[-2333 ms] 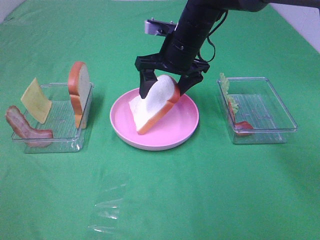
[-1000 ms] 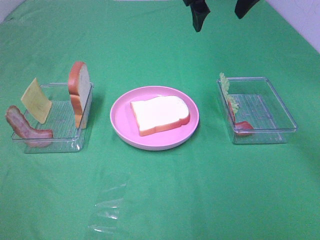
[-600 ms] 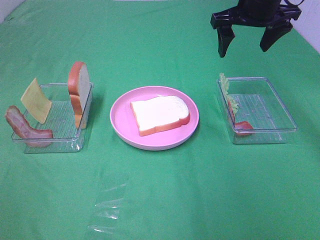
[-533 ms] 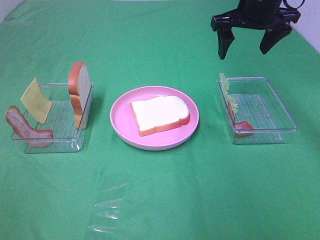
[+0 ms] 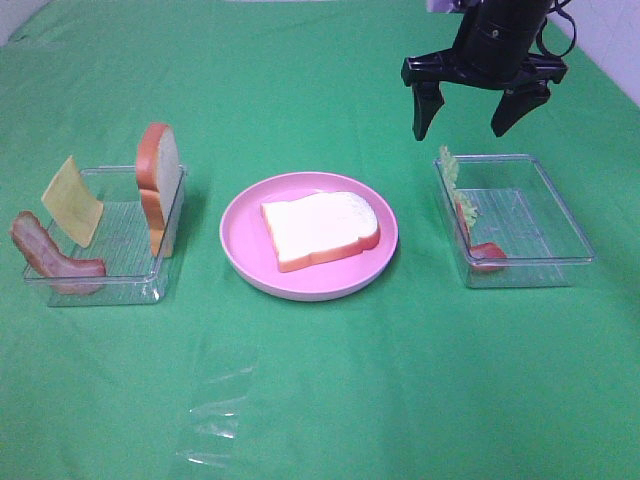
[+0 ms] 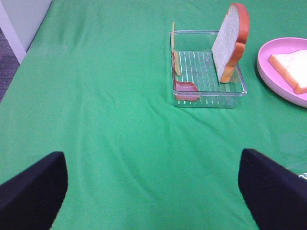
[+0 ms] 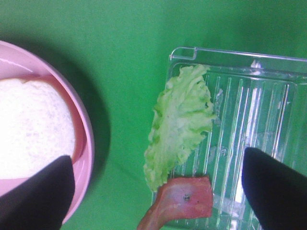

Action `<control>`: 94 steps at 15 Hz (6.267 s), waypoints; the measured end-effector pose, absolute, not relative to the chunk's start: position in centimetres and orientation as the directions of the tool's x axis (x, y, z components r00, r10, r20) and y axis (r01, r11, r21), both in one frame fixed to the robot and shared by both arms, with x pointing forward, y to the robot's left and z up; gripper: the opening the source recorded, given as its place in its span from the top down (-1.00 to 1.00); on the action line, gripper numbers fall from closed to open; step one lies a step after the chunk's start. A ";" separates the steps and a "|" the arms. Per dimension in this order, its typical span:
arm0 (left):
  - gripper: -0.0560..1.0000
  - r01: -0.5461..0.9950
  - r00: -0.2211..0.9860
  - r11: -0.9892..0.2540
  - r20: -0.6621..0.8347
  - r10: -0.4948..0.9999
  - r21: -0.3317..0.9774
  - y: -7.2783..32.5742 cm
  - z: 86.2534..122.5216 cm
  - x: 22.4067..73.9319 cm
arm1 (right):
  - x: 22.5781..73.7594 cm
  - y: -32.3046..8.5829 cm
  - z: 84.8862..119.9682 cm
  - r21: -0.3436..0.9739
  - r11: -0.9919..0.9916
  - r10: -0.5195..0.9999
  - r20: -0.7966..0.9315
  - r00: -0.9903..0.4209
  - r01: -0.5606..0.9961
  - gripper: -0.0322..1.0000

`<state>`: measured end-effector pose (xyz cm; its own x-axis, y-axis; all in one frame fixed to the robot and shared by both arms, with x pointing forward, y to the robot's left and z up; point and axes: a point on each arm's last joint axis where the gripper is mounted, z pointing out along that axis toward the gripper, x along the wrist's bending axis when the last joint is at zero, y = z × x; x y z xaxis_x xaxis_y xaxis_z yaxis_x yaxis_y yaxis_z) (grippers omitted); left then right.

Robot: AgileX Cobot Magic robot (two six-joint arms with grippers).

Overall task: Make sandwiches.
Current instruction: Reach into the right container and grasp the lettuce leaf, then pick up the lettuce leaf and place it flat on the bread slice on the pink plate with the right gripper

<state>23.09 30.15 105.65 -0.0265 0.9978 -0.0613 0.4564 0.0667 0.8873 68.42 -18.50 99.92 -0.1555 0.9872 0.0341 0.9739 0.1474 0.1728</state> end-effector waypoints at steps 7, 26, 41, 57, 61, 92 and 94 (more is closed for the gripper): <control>-0.77 0.456 -0.027 0.067 -0.061 0.998 0.887 30.1 105.7 23.1 | 68.7 -18.5 99.4 0.182 0.151 0.987 0.023 -0.158 0.972 -0.80; -0.77 0.456 -0.027 0.067 -0.061 0.998 0.887 30.1 105.7 23.1 | 70.2 -18.7 94.1 0.145 0.100 0.995 -0.031 -0.097 0.984 -0.67; -0.77 0.456 -0.027 0.067 -0.061 0.998 0.887 30.1 105.7 23.1 | 69.8 -18.7 94.1 0.099 0.121 0.992 -0.030 -0.119 0.988 0.91; -0.77 0.456 -0.027 0.067 -0.061 0.998 0.887 30.1 105.7 23.1 | 66.6 -19.7 106.2 0.291 0.159 0.987 -0.031 -0.157 0.944 0.91; -0.77 0.456 -0.027 0.067 -0.061 0.998 0.887 30.1 105.7 23.1 | 66.2 -19.5 106.9 0.302 0.149 0.988 0.000 -0.157 0.941 0.91; -0.77 0.456 -0.027 0.067 -0.061 0.998 0.887 30.1 105.7 23.1 | 63.1 -1.4 95.4 0.258 0.507 0.841 0.064 -0.538 0.823 0.91; -0.77 0.456 -0.027 0.067 -0.061 0.998 0.887 30.1 105.7 23.1 | 63.7 -2.2 93.6 0.221 0.517 0.852 -0.046 -0.521 0.827 0.91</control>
